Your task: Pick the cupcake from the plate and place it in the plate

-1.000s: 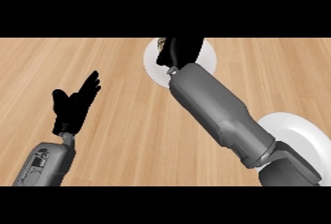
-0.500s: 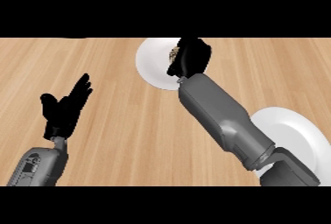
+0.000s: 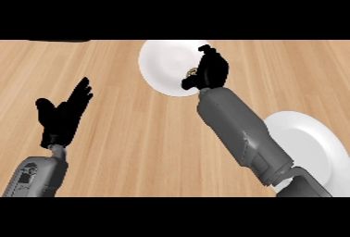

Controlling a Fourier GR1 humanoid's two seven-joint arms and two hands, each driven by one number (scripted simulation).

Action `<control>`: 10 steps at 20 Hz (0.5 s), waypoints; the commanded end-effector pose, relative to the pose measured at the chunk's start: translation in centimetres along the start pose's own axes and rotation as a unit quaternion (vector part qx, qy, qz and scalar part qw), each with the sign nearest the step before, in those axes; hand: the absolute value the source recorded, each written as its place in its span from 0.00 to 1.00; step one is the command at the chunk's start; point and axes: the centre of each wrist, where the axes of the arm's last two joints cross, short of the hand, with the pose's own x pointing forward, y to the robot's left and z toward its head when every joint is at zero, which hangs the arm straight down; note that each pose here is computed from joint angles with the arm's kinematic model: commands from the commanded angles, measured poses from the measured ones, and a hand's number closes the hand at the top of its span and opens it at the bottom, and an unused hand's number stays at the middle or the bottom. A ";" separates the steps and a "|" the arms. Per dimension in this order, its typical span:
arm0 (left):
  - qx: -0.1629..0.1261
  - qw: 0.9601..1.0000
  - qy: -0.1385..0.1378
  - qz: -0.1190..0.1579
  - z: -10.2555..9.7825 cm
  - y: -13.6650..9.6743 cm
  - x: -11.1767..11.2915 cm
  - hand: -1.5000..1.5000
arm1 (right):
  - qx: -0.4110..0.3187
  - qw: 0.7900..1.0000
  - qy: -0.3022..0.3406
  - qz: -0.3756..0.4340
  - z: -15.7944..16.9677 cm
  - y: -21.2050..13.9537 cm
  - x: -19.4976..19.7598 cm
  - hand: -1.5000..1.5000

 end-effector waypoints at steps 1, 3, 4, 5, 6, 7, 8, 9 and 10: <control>0.008 1.000 0.004 -0.005 0.4 0.1 -0.1 0.50 | -0.004 0.999 -0.046 -0.019 0.1 0.6 -1.3 0.00; 0.002 1.000 0.001 0.003 1.7 -0.2 -0.8 0.50 | -0.048 0.994 -0.089 -0.036 -0.5 -0.6 0.9 0.00; 0.001 1.000 0.005 0.004 0.3 -1.0 -0.8 0.50 | -0.055 0.991 -0.110 -0.058 0.0 -1.3 2.6 0.00; 0.010 1.000 0.000 -0.002 1.2 1.0 -1.0 0.50 | -0.073 0.984 -0.136 -0.088 0.5 -1.0 1.6 0.00; 0.013 1.000 0.009 0.001 1.1 1.8 -0.7 0.50 | -0.079 0.977 -0.160 -0.114 0.1 -2.3 2.9 0.00; 0.010 1.000 -0.001 0.006 0.7 -0.8 -0.3 0.50 | -0.090 0.970 -0.179 -0.140 1.0 -1.7 2.4 0.00; -0.006 1.000 -0.006 0.005 0.2 -0.2 0.2 0.50 | -0.084 0.965 -0.189 -0.164 1.2 -3.2 5.2 0.00; 0.003 1.000 0.001 0.002 0.7 1.9 -0.4 0.50 | -0.077 0.963 -0.181 -0.186 1.8 -2.3 3.3 0.00; 0.011 1.000 -0.006 -0.001 0.9 1.0 -1.5 0.50 | -0.071 0.958 -0.182 -0.212 1.7 -3.7 4.9 0.00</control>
